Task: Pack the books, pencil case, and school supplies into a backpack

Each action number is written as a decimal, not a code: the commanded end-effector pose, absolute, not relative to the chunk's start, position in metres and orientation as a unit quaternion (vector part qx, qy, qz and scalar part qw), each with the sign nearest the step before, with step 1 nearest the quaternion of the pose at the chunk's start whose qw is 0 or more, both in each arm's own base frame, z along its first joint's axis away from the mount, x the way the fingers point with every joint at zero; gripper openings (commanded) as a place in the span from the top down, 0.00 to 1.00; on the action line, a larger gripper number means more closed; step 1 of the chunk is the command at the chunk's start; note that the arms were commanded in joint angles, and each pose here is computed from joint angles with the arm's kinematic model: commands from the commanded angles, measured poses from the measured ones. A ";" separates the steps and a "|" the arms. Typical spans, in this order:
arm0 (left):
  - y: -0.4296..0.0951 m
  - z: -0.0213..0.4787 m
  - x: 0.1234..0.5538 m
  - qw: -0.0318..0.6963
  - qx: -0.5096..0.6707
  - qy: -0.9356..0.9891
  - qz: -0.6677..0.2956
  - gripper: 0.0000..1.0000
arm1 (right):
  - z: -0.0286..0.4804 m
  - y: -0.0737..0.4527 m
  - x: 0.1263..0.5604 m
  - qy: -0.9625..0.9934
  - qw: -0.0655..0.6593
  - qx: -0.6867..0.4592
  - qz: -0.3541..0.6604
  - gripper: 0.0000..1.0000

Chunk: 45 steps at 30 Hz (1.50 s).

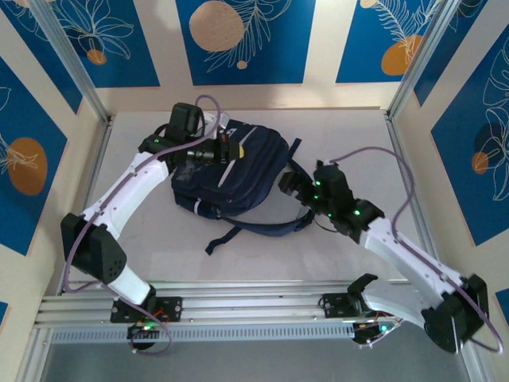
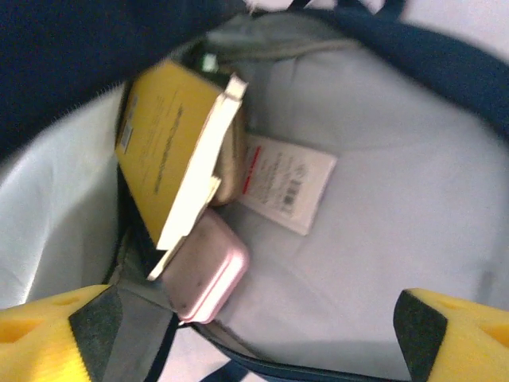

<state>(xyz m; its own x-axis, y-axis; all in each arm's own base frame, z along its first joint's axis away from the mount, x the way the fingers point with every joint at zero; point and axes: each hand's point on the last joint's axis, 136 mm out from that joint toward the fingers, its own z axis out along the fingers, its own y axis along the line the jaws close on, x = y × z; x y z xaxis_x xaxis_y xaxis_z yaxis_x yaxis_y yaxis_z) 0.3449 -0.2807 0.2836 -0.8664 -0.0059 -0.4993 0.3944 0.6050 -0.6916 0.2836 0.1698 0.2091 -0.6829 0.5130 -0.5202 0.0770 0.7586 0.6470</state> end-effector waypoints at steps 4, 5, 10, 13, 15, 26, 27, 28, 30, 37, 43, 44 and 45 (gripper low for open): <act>-0.277 0.252 0.285 0.194 0.195 0.887 -0.370 1.00 | 0.194 0.101 0.281 0.865 0.376 0.232 0.239 0.14; -0.278 0.238 0.277 0.182 0.202 0.894 -0.357 1.00 | 0.193 0.096 0.284 0.864 0.373 0.240 0.240 0.15; -0.282 0.174 0.253 0.127 0.219 0.917 -0.307 1.00 | 0.187 0.094 0.310 0.866 0.339 0.251 0.268 0.19; -0.293 0.148 0.241 0.102 0.241 0.921 -0.290 1.00 | 0.181 0.114 0.331 0.884 0.295 0.220 0.288 0.20; -0.302 0.134 0.233 0.088 0.259 0.922 -0.275 1.00 | 0.171 0.128 0.342 0.897 0.260 0.201 0.295 0.19; -0.256 0.157 0.225 0.177 0.212 0.931 -0.237 0.48 | 0.116 0.160 0.354 0.926 0.175 0.171 0.289 0.20; -0.242 0.164 0.229 0.195 0.184 0.934 -0.236 0.45 | 0.111 0.162 0.353 0.927 0.170 0.170 0.287 0.21; -0.227 0.168 0.233 0.209 0.155 0.937 -0.232 0.42 | 0.107 0.162 0.351 0.929 0.166 0.170 0.284 0.21; -0.188 0.167 0.243 0.224 0.063 0.946 -0.227 0.41 | 0.097 0.160 0.348 0.932 0.160 0.176 0.272 0.23; -0.081 0.114 0.245 0.217 -0.211 0.940 -0.156 0.45 | 0.071 0.155 0.333 0.941 0.146 0.187 0.239 0.37; -0.042 0.071 0.254 0.197 -0.345 0.908 -0.135 0.46 | 0.067 0.162 0.316 0.950 0.149 0.169 0.215 0.45; -0.042 0.068 0.260 0.195 -0.349 0.907 -0.135 0.46 | 0.067 0.165 0.312 0.952 0.150 0.161 0.212 0.46; -0.043 0.065 0.266 0.190 -0.351 0.907 -0.135 0.46 | 0.068 0.168 0.309 0.954 0.150 0.155 0.210 0.47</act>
<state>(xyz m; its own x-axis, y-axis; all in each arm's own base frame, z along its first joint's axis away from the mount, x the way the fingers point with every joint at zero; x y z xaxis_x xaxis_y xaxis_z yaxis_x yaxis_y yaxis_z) 0.2421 -0.0482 0.0656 -0.7532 -0.6142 -0.2354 -0.5272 0.7778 -0.3423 0.3241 0.1625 0.0677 -0.8935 0.3956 -0.2124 0.2606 0.8420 0.4724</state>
